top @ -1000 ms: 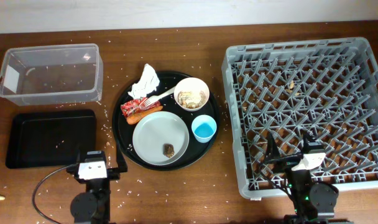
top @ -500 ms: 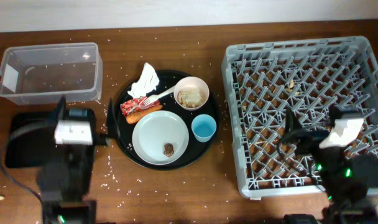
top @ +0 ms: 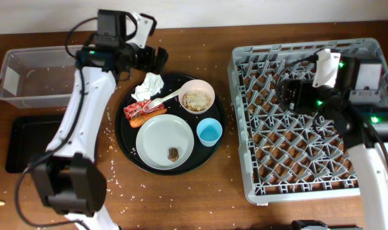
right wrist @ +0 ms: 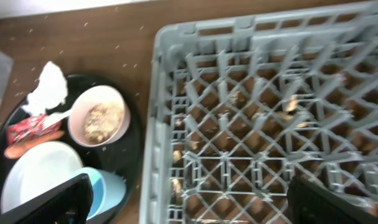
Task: Sort waste into correct bins and load items into the dishwasher rack
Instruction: 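Reach left gripper to the crumpled white tissue and grasp it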
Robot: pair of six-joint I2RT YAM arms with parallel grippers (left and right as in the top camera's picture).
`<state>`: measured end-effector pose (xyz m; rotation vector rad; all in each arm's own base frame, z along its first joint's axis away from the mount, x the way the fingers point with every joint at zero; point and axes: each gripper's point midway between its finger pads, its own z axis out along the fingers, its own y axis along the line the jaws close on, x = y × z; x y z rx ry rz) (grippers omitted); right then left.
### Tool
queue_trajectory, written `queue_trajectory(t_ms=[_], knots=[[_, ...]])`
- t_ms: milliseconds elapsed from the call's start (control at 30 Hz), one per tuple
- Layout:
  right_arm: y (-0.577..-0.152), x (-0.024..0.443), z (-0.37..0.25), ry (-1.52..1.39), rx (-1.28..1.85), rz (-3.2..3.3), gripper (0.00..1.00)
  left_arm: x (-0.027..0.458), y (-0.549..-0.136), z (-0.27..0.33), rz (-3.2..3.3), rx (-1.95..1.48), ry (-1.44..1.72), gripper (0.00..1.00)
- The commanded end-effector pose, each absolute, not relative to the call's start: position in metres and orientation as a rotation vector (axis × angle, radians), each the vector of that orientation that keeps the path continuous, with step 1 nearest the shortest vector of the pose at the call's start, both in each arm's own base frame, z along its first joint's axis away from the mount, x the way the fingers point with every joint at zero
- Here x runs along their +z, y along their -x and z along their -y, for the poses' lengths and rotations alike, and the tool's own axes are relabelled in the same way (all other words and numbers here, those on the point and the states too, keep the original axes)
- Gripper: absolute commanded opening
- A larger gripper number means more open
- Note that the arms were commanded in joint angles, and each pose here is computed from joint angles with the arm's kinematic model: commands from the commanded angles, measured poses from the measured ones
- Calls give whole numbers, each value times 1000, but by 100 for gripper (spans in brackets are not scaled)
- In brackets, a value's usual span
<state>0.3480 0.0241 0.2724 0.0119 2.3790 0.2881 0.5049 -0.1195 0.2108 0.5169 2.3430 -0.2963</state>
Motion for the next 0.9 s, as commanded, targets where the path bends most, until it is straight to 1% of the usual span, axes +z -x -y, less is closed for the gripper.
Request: queue_trajectory(t_ms=[0,167,300,333,367,467,533,567,633,767,867], knots=[[-355,266,-35,8,385,-2405,99,175,-518,102,-2429,-158,-489,99],[-355,248,-35,-7,395,-2473,99,100,-524,87,-2590,-55,-467,99],[-356,247,-35,-8,396,-2476,99,62,-524,73,-2671,51,-441,89],[-356,247,-35,-8,396,-2476,99,58,-523,72,-2685,53,-420,89],[-356,247,-35,-8,395,-2476,99,53,-521,72,-2700,48,-405,83],[-357,248,-34,-7,392,-2470,99,45,-513,71,-2744,41,-393,77],[-360,249,-33,-8,378,-2459,99,43,-508,71,-2766,42,-397,75],[-361,250,-33,-6,377,-2451,99,42,-506,72,-2776,41,-403,72],[-368,255,-32,1,372,-2418,99,40,-499,72,-2802,90,-400,69],[-375,253,-31,2,368,-2409,99,36,-478,80,-2873,164,-431,70],[-384,235,-30,-11,367,-2452,99,36,-475,96,-2865,168,-482,70]])
